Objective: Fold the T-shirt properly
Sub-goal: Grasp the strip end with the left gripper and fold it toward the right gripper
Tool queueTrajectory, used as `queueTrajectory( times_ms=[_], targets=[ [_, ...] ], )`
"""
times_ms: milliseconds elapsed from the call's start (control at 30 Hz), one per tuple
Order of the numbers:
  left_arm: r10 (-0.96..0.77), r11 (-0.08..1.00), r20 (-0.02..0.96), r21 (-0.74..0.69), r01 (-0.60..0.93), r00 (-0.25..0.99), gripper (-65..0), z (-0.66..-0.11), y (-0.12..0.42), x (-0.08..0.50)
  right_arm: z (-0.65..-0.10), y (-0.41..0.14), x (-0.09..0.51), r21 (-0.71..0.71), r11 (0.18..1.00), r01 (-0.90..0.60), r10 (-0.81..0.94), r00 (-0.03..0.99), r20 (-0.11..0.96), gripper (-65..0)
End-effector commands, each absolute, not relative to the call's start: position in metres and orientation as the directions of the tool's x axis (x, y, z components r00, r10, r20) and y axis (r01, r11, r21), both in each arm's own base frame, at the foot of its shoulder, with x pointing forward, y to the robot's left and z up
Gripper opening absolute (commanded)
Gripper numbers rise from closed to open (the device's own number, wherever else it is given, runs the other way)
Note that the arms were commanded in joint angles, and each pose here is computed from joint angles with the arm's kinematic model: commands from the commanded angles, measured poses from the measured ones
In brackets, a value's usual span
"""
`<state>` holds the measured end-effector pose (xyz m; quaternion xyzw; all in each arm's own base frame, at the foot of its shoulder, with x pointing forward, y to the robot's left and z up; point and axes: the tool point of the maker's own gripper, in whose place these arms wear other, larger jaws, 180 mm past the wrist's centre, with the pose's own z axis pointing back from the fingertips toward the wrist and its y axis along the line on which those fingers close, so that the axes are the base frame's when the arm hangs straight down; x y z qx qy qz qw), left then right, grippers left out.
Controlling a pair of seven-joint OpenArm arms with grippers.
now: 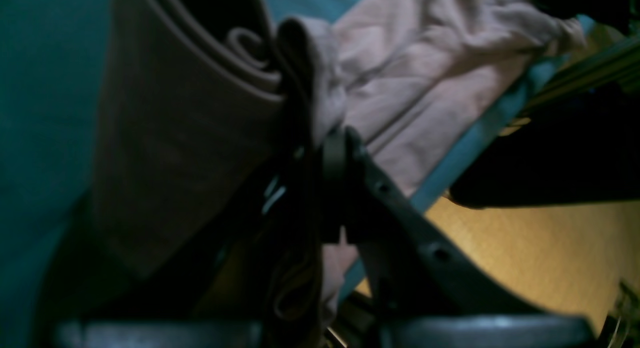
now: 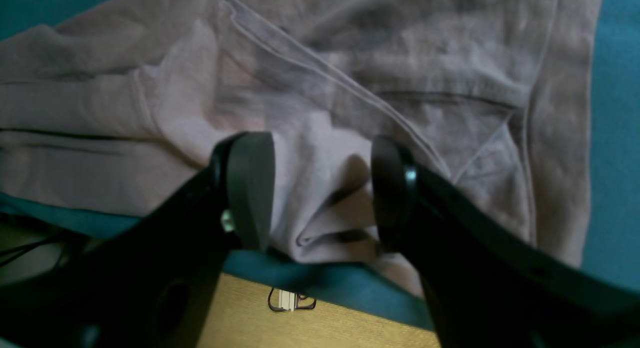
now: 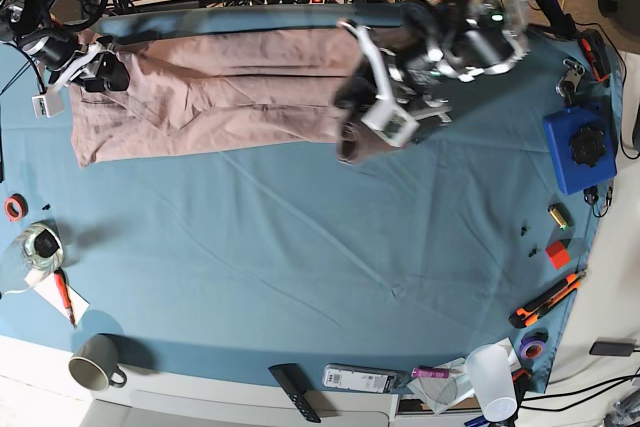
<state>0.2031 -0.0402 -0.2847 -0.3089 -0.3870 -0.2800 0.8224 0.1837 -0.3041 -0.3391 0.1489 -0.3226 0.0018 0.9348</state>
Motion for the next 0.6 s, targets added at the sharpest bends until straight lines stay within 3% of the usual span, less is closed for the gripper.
queueTrajectory(
  times_ms=[0,567],
  targets=[
    [-0.186,0.628,0.846,-0.289,0.723,0.500,-65.0,-0.270,-0.053,0.207,-0.329,-0.310,0.190,0.248,0.963,-0.109,-0.077,0.768,0.636,-34.0],
    [-0.306,0.535,0.792,-0.316,0.784,0.528,-65.0,-0.303,-0.150,0.208,-0.330,-0.314,0.191,0.229,0.968,-0.100,-0.072,0.765,0.640,-34.0]
  ],
)
